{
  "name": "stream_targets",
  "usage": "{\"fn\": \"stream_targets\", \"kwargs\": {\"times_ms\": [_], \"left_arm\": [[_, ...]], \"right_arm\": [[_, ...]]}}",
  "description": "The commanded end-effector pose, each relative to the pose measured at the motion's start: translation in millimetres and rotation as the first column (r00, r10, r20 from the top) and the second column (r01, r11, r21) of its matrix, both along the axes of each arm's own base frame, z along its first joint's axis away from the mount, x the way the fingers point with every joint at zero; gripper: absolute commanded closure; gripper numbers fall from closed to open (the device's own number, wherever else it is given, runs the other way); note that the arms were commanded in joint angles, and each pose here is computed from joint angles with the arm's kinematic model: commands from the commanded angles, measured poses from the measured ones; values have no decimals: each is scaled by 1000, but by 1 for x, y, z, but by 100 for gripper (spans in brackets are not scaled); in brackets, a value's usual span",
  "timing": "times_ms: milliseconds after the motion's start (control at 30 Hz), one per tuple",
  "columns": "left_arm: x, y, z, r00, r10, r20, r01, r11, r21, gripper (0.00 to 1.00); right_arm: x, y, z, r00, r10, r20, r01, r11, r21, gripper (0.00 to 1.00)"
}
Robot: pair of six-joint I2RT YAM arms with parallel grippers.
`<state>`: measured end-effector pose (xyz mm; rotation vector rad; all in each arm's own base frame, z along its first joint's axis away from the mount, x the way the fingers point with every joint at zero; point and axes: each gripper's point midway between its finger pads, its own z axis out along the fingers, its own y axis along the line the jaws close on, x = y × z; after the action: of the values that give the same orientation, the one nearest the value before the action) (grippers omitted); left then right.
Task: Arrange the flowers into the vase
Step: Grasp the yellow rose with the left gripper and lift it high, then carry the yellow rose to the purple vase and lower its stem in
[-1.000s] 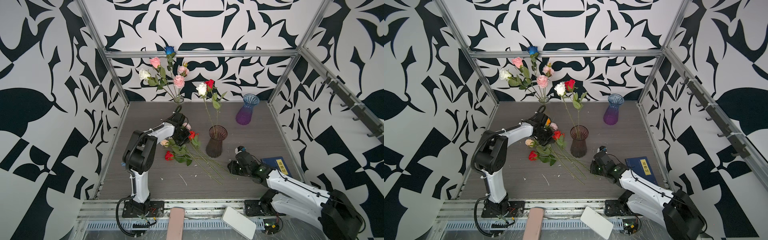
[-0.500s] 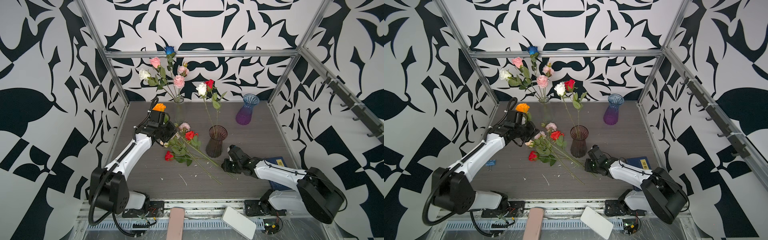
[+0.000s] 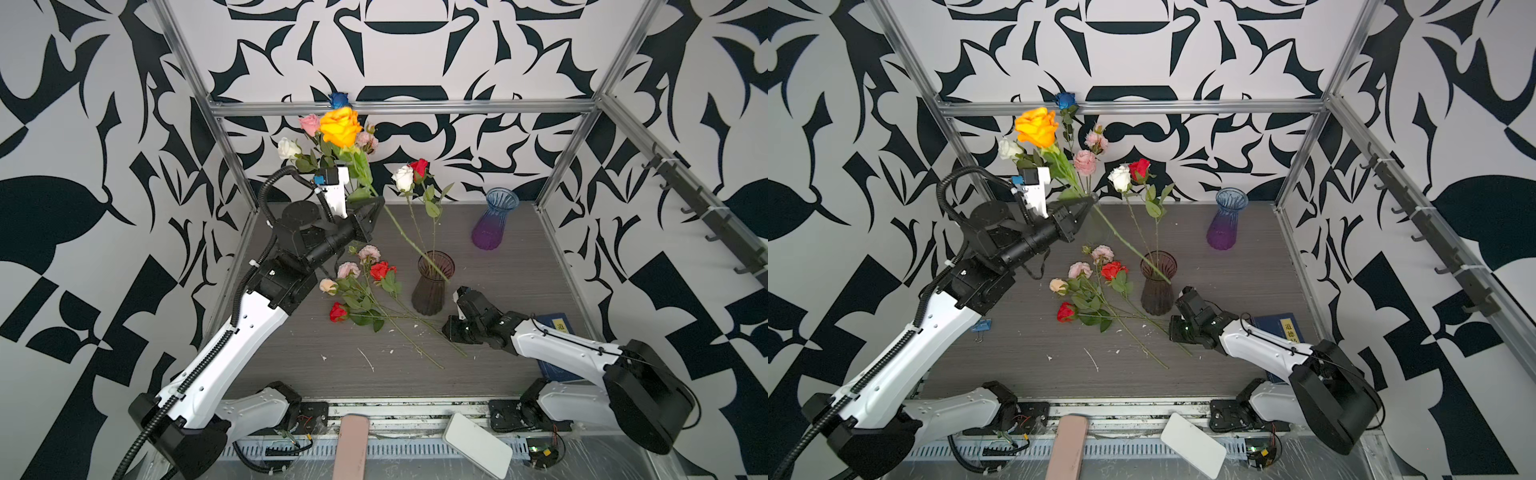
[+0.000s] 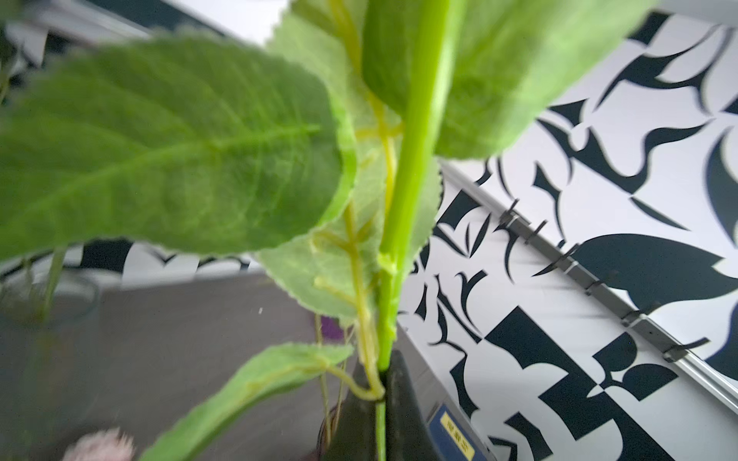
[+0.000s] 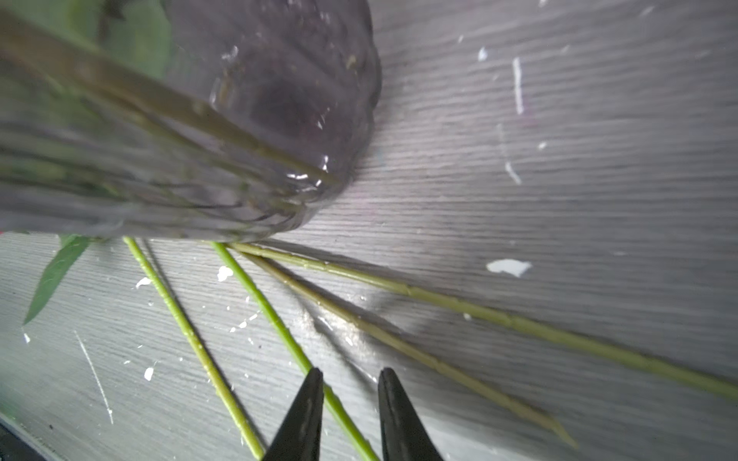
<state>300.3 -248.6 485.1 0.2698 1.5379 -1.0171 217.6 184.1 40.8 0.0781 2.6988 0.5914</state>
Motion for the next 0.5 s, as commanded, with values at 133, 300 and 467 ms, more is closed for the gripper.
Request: {"fn": "stream_targets", "kwargs": {"times_ms": [133, 300, 467], "left_arm": [[2, -34, 65, 950, -111, 293, 74, 989, 132, 94], [5, -56, 67, 927, -212, 309, 145, 963, 226, 95], [7, -76, 50, 923, -303, 238, 218, 920, 325, 95]], "right_arm": [[-4, -17, 7, 998, -38, 45, 39, 999, -22, 72], [-11, -28, 8, 996, -64, 57, 66, 998, -23, 71], [-16, -38, 11, 993, -86, 83, 88, 996, -27, 71]]}}
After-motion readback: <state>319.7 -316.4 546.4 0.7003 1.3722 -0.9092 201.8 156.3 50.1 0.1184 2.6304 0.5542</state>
